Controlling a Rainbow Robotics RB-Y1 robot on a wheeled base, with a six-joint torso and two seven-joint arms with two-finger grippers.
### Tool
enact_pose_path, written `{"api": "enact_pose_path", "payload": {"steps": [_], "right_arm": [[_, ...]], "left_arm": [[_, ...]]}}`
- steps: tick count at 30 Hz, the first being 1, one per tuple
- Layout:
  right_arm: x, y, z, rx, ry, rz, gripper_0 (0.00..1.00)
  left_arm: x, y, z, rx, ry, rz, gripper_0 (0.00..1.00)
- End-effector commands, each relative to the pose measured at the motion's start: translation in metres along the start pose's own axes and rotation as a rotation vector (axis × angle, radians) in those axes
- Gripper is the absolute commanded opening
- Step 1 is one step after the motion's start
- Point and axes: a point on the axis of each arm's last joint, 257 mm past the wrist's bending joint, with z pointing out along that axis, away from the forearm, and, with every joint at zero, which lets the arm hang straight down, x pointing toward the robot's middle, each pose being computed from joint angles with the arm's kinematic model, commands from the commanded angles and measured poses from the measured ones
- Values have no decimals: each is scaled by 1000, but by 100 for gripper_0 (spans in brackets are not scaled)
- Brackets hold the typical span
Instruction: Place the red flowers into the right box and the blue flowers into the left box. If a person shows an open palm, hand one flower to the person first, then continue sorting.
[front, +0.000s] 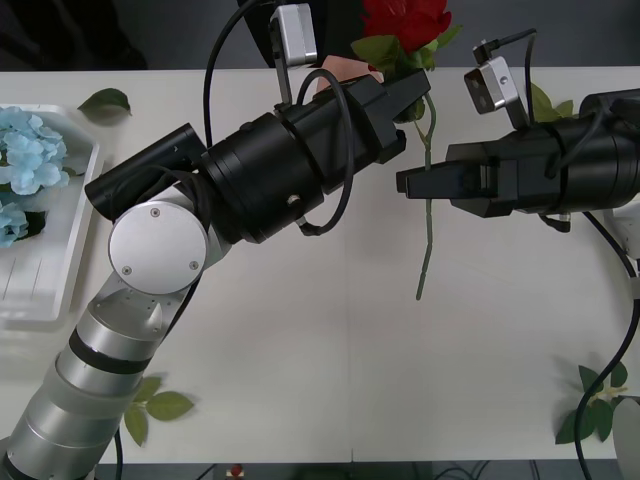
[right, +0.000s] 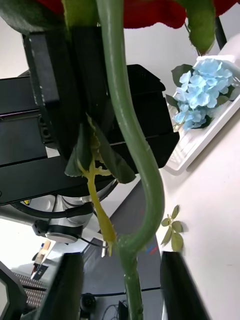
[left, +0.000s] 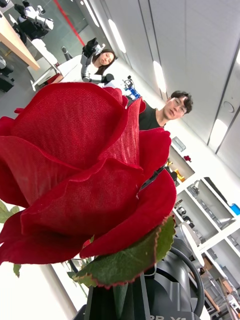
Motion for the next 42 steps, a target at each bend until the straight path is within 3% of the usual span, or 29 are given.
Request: {"api": "enact_pose_path", "payload": {"steps": [1,12,15,17,18,24,32,42], "right_arm": [[-5,10,2,-15,-12,-78,0],[-3,11,4,-19,-8,-80,0],[-4,11,3,-19,-9,-83,0],[-4,11,3,-20,-10,-88,0],[-4,12,3,-21,-12,-90,0],[-9,13,-12,8,-24,-140,0],[-27,10,-43,180,-31,-322,0],[-90,-18,-70,403,-203,-663,0]], "left_arm": [[-13,-17,5,35,-29,13,0],[-12,-15,3,30,-21,18,0],[-12,-11,0,23,-11,28,69],[-10,-6,-5,16,1,29,96],[-10,-5,-7,16,4,26,100],[-2,12,-38,-15,105,70,100],[1,37,-101,-86,299,138,100],[-29,58,-173,-136,490,316,100]]}}
